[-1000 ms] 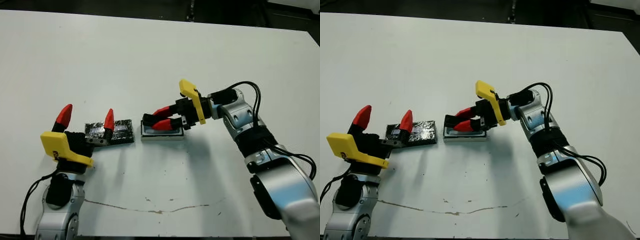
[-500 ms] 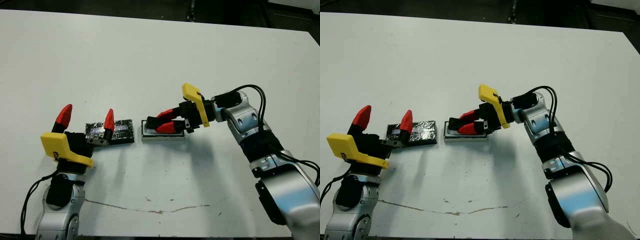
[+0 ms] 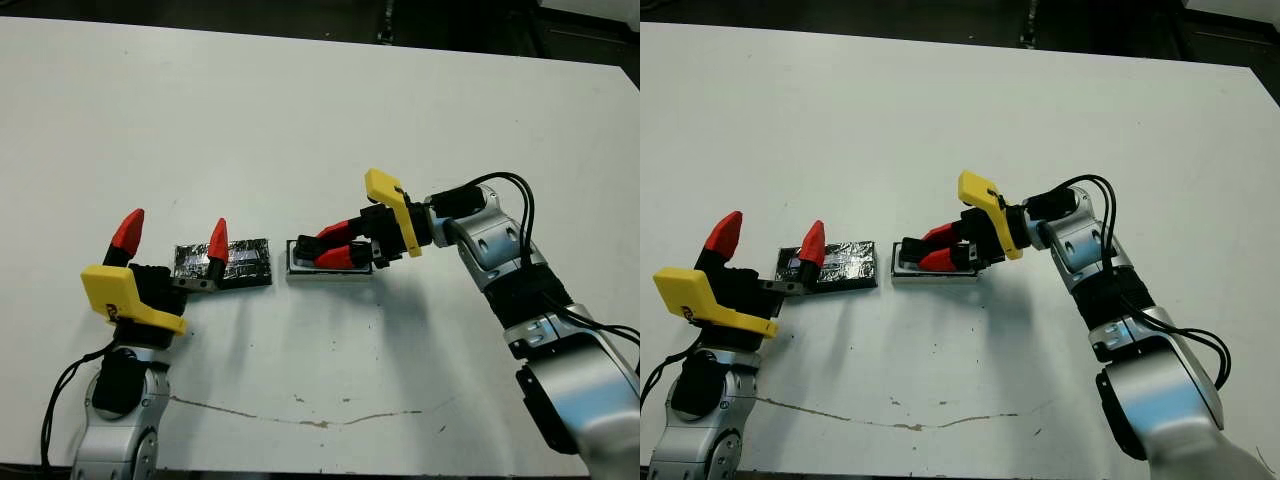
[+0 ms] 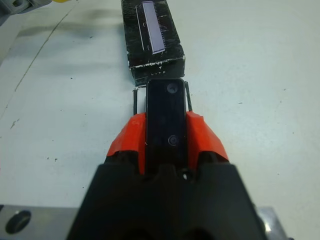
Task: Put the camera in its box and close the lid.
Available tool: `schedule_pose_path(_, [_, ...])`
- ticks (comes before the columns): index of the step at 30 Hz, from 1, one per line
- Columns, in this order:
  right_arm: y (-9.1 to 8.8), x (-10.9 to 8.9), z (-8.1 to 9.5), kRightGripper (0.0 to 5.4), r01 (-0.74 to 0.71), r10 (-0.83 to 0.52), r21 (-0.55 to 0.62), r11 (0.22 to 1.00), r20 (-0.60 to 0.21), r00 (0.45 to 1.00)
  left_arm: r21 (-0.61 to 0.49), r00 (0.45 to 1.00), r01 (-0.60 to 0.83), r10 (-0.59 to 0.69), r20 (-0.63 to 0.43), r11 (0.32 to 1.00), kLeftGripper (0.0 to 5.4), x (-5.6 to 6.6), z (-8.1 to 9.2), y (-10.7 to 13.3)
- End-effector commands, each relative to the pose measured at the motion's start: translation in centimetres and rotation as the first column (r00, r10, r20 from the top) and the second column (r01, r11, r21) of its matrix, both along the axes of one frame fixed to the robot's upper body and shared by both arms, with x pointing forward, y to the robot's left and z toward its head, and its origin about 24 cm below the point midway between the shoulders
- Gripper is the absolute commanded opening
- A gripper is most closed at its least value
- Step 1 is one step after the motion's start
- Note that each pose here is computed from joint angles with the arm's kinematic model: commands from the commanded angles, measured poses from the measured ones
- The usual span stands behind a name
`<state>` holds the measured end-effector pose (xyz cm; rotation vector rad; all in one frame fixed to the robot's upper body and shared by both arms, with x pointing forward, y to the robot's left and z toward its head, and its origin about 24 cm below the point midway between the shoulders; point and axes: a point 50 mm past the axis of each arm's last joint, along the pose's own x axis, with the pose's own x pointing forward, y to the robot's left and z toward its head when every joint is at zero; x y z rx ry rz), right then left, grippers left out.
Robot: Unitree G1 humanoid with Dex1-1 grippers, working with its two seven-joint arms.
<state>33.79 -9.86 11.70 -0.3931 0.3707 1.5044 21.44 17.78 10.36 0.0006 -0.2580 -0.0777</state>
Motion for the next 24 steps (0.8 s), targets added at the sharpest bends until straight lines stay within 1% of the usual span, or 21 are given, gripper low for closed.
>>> schedule_pose_path(1, [-2.9,-0.2,-2.1,1.65,0.109,-0.118,-0.111,0.988,-0.079,0.990,0.014,1.000,0.000,0.000,-0.027,1.000,5.40,-0.2,-0.5,0.1])
schedule_pose_path(3, [-2.8,-0.3,-1.9,2.01,0.104,-0.113,-0.108,0.989,-0.079,0.990,0.010,1.000,0.001,-0.001,-0.027,1.000,5.40,-0.2,-0.5,0.1])
schedule_pose_path(6, [-2.6,-0.2,-1.4,2.38,0.061,-0.063,-0.094,0.994,-0.020,0.998,0.011,1.000,0.004,-0.003,-0.027,1.000,5.40,-0.2,-0.5,0.1])
schedule_pose_path(8, [-2.5,-0.2,-1.2,2.64,0.045,-0.045,-0.080,0.996,0.003,0.999,0.017,1.000,0.002,-0.001,-0.025,1.000,5.40,-0.2,-0.5,0.1])
schedule_pose_path(13, [-2.6,-0.2,-0.8,3.30,-0.003,0.003,-0.023,1.000,0.021,1.000,0.010,1.000,0.006,-0.006,-0.027,1.000,5.40,-0.2,-0.5,0.1])
schedule_pose_path(18, [-3.0,0.0,0.2,4.03,0.005,-0.004,-0.023,1.000,0.041,0.999,0.011,1.000,0.002,-0.002,-0.025,1.000,5.40,-0.2,-0.4,0.0])
schedule_pose_path(21, [-3.3,0.0,1.0,4.49,-0.006,0.009,-0.029,1.000,0.096,0.995,0.008,1.000,0.006,-0.006,-0.025,1.000,5.40,-0.1,-0.4,-0.1])
schedule_pose_path(24, [-3.6,0.0,1.7,4.90,-0.001,0.002,-0.010,1.000,0.108,0.994,0.004,1.000,0.009,-0.009,-0.026,1.000,5.40,-0.1,-0.4,-0.1])
